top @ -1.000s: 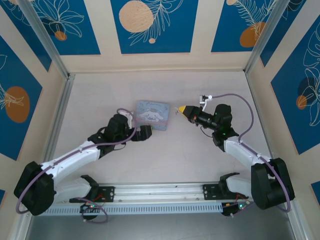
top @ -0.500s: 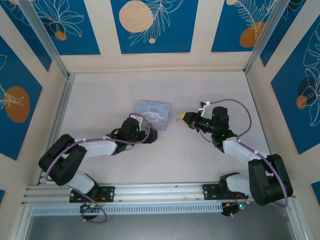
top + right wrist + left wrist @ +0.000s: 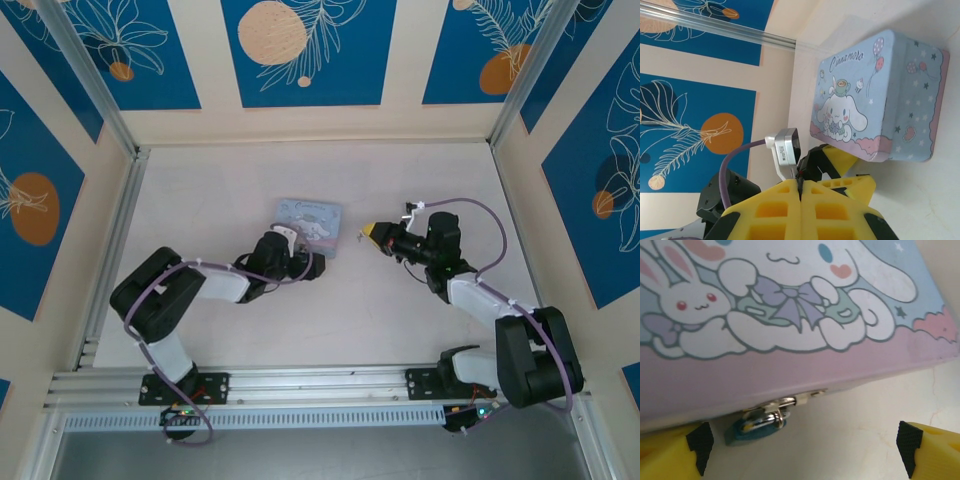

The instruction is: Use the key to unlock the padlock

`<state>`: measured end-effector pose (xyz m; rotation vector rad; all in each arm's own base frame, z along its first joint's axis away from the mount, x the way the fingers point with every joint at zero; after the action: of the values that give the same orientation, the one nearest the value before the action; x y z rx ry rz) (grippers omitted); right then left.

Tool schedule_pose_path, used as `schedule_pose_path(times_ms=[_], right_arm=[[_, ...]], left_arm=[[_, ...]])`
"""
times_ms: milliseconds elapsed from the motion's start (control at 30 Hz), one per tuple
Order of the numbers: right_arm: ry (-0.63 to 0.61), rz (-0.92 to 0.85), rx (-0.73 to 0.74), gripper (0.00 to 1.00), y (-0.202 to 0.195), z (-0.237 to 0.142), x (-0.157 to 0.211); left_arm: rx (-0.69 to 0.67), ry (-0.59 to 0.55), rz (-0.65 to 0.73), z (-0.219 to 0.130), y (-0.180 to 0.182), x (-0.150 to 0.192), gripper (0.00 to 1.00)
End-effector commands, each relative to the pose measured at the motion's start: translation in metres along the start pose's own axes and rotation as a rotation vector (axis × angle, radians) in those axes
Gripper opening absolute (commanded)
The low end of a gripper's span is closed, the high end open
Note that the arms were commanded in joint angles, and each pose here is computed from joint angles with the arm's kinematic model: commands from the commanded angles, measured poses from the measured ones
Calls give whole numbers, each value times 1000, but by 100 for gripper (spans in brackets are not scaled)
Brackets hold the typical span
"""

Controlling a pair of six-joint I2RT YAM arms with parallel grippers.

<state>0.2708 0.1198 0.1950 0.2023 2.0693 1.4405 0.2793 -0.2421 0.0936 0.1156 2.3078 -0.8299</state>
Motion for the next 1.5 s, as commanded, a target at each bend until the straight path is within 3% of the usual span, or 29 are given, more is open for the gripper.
schedule_pose_path(times_ms=[0,233,500,733,933,1167,1467], right_arm=[[-10,-24,-8,0,4,4,-11],[-10,-33,-16,0,8,25,-37],[4,48,-26,0,-16,64,-58],[41,66,-34,0,-22,91,-57],[63,82,-19,0,-27,106,-52],[72,95,3,0,-37,112,-48],[80,111,18,0,-43,115,-44]], left_arm=[[99,-20,10,8,-22,-10,95],[154,-35,-48,8,-30,-12,95],[140,-16,-80,21,-23,-4,95],[129,-1,-84,27,-15,5,95],[207,-14,-100,25,-28,-5,93],[281,-82,-194,18,-33,-18,92],[286,-108,-324,31,-20,-9,89]])
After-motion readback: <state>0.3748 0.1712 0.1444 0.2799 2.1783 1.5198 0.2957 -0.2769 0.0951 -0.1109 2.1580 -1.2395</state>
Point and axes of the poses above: each hand's point on the last joint's axis, 136 mm out from that joint toward the fingers, its own z axis out along the fingers, its own y axis along the line the jaws close on, x = y × z, the point moved 8 cm from there along -z, back along the fingers, and after that the axes turned 8 degrees about -z, right-handed, at the moved point
